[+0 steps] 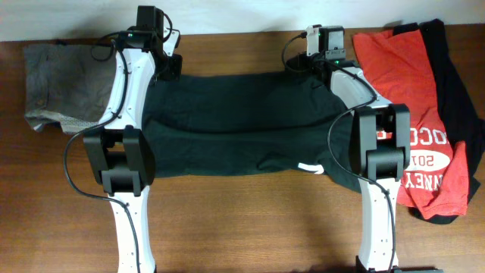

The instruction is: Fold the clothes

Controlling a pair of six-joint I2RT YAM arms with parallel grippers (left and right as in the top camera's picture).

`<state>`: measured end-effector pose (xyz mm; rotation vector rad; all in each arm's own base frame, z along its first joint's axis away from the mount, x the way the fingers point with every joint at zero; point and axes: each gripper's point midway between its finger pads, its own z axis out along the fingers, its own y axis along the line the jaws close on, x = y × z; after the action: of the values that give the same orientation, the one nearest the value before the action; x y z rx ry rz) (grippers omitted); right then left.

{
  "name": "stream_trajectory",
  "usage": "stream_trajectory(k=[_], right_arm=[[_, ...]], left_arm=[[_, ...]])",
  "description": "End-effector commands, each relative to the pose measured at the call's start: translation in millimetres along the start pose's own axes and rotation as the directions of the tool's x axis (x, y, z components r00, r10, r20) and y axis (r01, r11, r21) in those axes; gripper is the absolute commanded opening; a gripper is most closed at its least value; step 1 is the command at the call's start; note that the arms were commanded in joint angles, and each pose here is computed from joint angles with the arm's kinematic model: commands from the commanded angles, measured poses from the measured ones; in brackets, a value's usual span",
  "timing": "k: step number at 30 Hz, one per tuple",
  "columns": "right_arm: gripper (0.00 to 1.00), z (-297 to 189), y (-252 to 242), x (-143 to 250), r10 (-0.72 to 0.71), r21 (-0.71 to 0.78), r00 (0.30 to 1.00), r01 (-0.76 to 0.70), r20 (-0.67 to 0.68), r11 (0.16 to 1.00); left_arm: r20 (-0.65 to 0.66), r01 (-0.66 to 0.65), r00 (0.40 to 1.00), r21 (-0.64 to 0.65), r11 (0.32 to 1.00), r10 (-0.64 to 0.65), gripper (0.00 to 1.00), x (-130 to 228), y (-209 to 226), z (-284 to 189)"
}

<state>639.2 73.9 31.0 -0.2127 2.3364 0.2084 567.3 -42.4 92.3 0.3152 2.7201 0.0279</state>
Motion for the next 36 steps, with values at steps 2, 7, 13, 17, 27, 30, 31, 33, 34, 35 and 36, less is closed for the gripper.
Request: stream_trajectory(k=[2, 7, 13, 17, 27, 30, 31, 33, 34, 35, 36], right_arm=[[0.08, -82.2, -1.3, -80.2, -0.004, 0.067, 0.992, -0.004, 0.124, 0.998], [0.07, -144.8, -5.7, -73.1, 0.016, 0.151, 1.000, -0.017, 0.008, 0.988], [0.07, -178.4, 4.2, 1.9, 0.084, 0.148, 0.947, -0.039, -0.311, 0.988], [0.04, -187.3, 10.9, 62.8, 0.143, 0.150, 0.835, -0.074, -0.531, 0.986], [0.17, -195.4, 8.7, 131.5, 0.274, 0.226, 0.674, -0.161, -0.686, 0.961], [0.34, -199.1, 4.0, 116.2, 0.280, 0.228, 0.699, -0.169, -0.658, 0.959], [0.41, -201.9, 2.8, 106.1, 0.280, 0.227, 0.714, -0.172, -0.642, 0.959], [0.50, -207.0, 2.7, 88.6, 0.261, 0.212, 0.743, -0.163, -0.616, 0.964], [0.54, -212.3, 6.8, 71.9, 0.216, 0.179, 0.772, -0.134, -0.598, 0.975], [0.55, -213.2, 8.9, 66.5, 0.201, 0.169, 0.783, -0.124, -0.589, 0.978], [0.56, -213.3, 14.2, 59.9, 0.171, 0.148, 0.797, -0.103, -0.580, 0.984]], left_arm=[[0.039, 0.016, 0.999, -0.011, 1.000, -0.016, 0.01, -9.5, 4.4, -16.4], [0.037, 0.016, 0.999, -0.010, 1.000, -0.016, 0.01, -9.0, 4.3, -16.3], [0.031, 0.016, 0.999, -0.010, 1.000, -0.016, 0.01, -7.6, 4.5, -16.3], [0.032, 0.016, 0.999, -0.010, 1.000, -0.016, 0.01, -7.6, 4.6, -16.3], [0.032, 0.013, 0.999, -0.011, 1.000, -0.013, 0.01, -7.7, 4.8, -16.3], [0.030, 0.009, 1.000, -0.024, 1.000, -0.009, 0.01, -7.3, 7.1, -16.3], [0.029, 0.009, 1.000, -0.030, 0.999, -0.008, 0.01, -7.1, 8.2, -16.3], [0.027, 0.009, 1.000, -0.036, 0.999, -0.008, 0.01, -6.8, 9.2, -16.4], [0.028, 0.010, 1.000, -0.036, 0.999, -0.009, 0.01, -6.9, 9.2, -16.4], [0.028, 0.010, 1.000, -0.036, 0.999, -0.009, 0.01, -6.9, 9.2, -16.4], [0.028, 0.010, 1.000, -0.036, 0.999, -0.009, 0.01, -7.0, 9.2, -16.4]])
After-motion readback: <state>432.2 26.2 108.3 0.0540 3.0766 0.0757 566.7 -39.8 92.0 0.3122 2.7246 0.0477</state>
